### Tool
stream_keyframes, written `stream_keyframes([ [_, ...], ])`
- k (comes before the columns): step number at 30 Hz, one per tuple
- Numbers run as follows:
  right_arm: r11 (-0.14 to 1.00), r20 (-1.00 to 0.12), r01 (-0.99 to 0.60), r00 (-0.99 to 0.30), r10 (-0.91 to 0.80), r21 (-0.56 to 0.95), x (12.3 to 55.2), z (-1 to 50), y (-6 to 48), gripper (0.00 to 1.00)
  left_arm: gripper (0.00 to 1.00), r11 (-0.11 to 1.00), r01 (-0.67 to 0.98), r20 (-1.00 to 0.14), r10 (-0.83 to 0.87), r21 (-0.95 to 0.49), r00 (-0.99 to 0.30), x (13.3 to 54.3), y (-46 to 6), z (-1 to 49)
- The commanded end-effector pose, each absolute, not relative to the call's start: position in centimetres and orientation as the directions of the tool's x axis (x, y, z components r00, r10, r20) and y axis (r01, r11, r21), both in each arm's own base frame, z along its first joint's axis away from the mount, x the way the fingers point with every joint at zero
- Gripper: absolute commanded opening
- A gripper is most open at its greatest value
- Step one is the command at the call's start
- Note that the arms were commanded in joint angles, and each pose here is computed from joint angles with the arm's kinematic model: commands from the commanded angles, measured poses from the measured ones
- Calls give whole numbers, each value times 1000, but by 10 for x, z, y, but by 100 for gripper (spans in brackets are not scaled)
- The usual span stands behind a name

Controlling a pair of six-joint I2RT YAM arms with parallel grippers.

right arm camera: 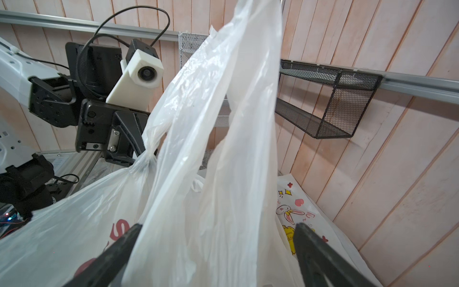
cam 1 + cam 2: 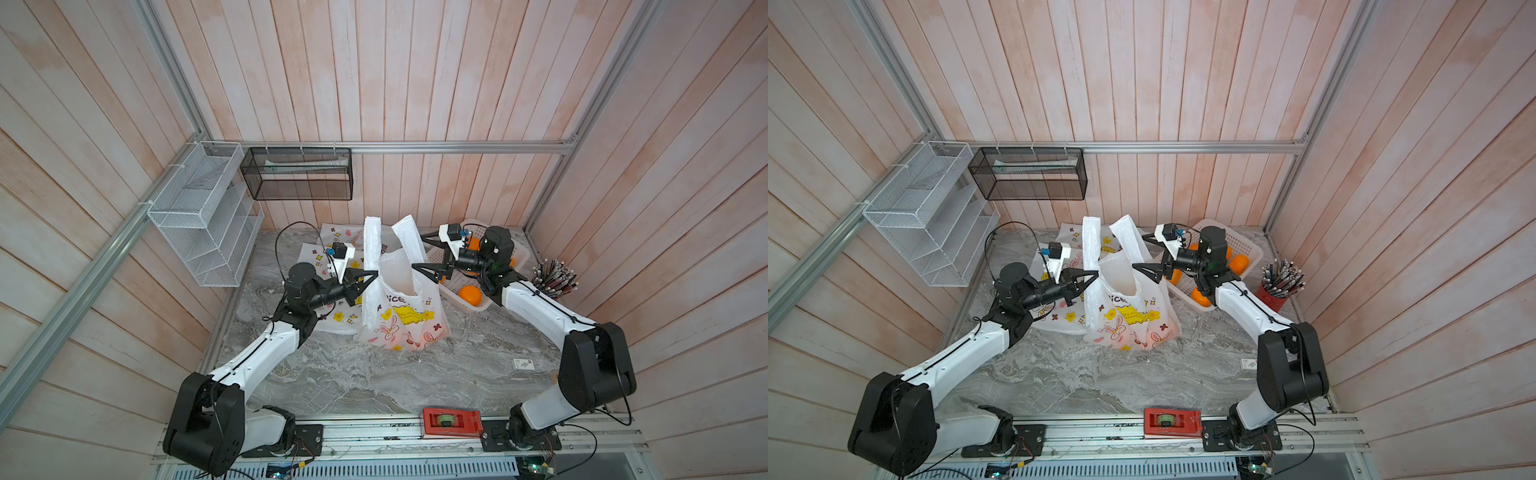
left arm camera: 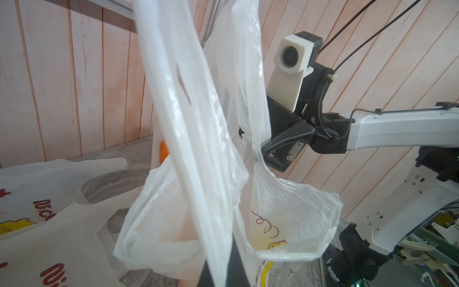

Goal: Place the oranges into plastic bags & tie knots
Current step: Tie the plastic bag at the center of the board.

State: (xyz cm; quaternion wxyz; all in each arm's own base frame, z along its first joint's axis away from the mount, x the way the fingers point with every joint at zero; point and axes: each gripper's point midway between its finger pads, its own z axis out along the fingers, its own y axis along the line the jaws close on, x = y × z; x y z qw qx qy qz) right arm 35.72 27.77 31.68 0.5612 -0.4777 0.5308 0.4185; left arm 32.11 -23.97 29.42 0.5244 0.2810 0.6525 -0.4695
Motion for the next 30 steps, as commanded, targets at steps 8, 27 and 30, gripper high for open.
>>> stream_keyframes([
  [8,164,-997,-983,71,-39,-76,353,322,288,25,0,433,851,-955,-137,-297,-264,330,-227,304],
  [27,551,-987,-820,110,-117,-156,304,336,209,0,0,611,772,-978,-17,-173,-206,329,-199,291],
  [30,621,-989,-770,97,-107,-143,305,337,194,0,0,638,745,-974,-33,-193,-223,334,-195,289],
])
